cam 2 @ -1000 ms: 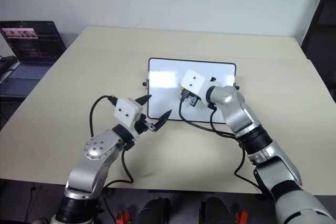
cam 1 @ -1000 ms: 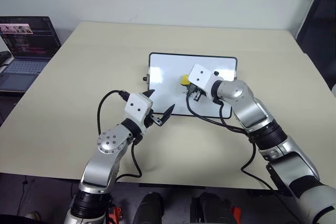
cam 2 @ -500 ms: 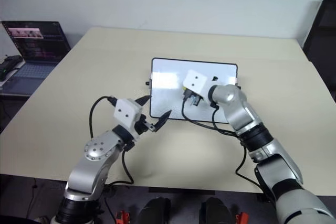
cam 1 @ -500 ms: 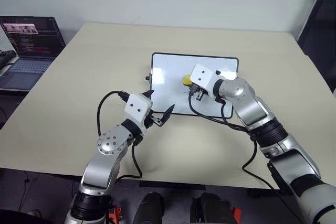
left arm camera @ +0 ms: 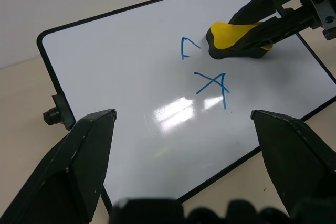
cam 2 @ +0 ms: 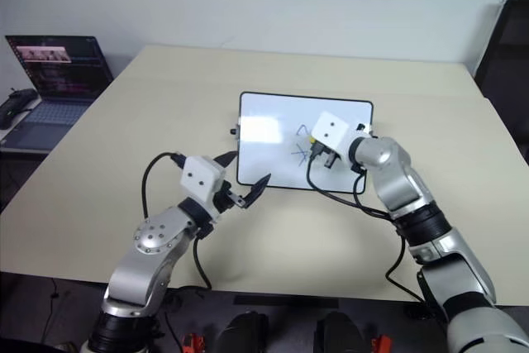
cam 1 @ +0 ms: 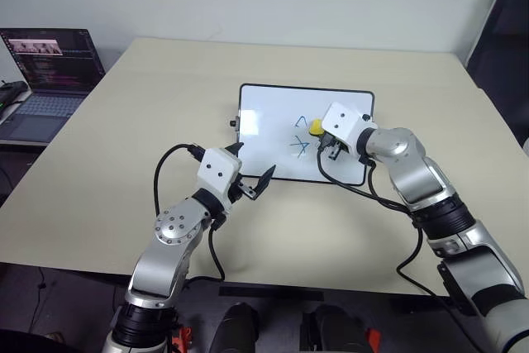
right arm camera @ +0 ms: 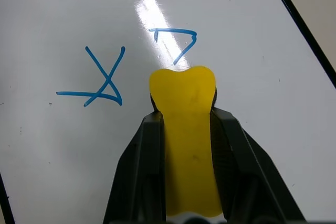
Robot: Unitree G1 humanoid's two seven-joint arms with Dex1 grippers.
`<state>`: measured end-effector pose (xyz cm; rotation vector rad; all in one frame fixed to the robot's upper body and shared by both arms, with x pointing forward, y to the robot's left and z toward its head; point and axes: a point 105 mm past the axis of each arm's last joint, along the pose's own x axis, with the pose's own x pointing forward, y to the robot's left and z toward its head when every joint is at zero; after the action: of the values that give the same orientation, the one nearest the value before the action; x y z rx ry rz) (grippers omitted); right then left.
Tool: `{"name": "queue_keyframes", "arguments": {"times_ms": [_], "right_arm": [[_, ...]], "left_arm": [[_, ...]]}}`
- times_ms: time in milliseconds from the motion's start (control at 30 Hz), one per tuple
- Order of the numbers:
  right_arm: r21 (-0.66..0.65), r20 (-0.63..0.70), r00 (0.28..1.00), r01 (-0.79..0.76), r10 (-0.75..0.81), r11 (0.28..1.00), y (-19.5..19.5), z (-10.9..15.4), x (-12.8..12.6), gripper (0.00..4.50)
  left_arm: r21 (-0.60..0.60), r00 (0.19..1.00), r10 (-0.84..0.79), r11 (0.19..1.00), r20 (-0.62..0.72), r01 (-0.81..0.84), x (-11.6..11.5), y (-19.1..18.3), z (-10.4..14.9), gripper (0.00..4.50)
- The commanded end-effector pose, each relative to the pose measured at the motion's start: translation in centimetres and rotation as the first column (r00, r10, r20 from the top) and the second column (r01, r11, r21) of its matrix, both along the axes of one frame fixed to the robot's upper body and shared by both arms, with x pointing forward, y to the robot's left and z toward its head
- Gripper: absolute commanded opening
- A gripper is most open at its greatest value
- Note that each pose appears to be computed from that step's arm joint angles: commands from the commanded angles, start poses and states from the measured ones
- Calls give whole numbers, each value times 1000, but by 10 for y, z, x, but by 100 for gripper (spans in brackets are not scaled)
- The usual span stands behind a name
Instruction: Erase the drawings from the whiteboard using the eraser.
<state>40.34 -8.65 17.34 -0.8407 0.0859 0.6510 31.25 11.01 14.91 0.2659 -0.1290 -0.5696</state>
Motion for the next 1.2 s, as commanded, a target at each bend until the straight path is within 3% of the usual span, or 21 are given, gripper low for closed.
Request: {"name": "queue_keyframes", "arguments": {"times_ms": [33,267,633,933,1200], "right_arm": [[10,21,1000,17,-18,1000,6,8,5,86],[42,28,998,-63,62,997,42,16,6,86],[53,56,992,-112,109,992,63,28,12,86],[5,65,998,-19,19,1000,21,24,26,86],[-60,19,998,57,-56,997,-27,2,15,86]], "left_arm": [[-6,998,-28,1000,59,29,-3,-6,15,450],[-4,998,-23,1000,58,23,-4,-5,14,450],[-6,998,-12,1000,60,12,-4,-4,14,450],[-12,998,-20,1000,58,21,-3,-7,14,450],[-9,998,-27,1000,60,27,-2,-8,15,450]]}}
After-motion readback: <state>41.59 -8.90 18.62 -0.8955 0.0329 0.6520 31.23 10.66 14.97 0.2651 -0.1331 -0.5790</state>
